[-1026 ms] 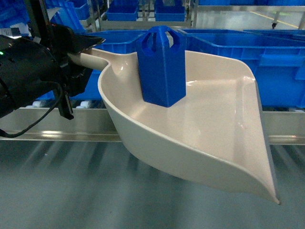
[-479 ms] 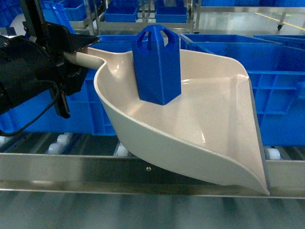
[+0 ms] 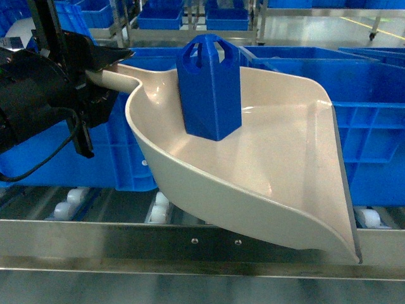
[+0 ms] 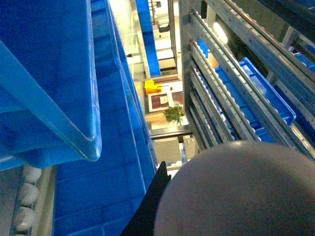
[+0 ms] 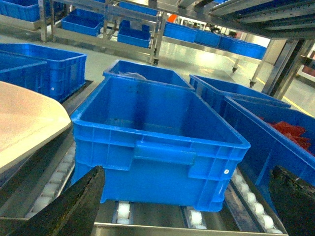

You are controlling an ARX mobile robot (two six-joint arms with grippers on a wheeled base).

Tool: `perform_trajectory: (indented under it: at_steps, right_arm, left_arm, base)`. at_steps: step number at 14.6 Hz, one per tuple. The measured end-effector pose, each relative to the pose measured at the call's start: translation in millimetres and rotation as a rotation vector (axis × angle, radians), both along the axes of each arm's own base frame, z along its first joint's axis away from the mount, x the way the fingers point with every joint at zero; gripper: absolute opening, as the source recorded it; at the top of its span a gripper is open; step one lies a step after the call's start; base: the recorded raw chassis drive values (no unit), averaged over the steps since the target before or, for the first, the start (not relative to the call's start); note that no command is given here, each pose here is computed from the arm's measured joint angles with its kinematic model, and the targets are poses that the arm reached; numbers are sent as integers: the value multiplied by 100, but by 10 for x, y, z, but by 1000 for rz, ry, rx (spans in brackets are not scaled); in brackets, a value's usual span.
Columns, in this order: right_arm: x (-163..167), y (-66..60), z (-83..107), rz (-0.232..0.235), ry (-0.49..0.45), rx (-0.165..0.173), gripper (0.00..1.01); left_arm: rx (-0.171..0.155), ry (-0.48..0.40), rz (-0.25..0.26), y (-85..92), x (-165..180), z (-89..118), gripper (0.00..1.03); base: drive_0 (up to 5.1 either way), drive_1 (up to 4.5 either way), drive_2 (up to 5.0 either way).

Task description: Place part in tray to right shelf

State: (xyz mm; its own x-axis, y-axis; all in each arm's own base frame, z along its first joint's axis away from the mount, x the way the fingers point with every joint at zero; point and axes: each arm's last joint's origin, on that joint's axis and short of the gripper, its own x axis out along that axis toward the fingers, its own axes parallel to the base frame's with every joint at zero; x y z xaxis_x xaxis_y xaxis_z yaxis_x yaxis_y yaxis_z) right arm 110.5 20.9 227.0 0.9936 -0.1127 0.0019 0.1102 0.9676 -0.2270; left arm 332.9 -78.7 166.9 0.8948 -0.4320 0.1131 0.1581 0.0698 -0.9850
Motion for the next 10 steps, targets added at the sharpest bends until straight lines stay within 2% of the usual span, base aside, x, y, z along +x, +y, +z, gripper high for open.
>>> perform_trajectory:
  at_steps: [10]
  right_arm:
    - [0, 0, 0, 0, 0, 0, 98]
  left_arm:
    - [0, 0, 0, 0, 0, 0, 12]
  base:
    - [0, 0, 0]
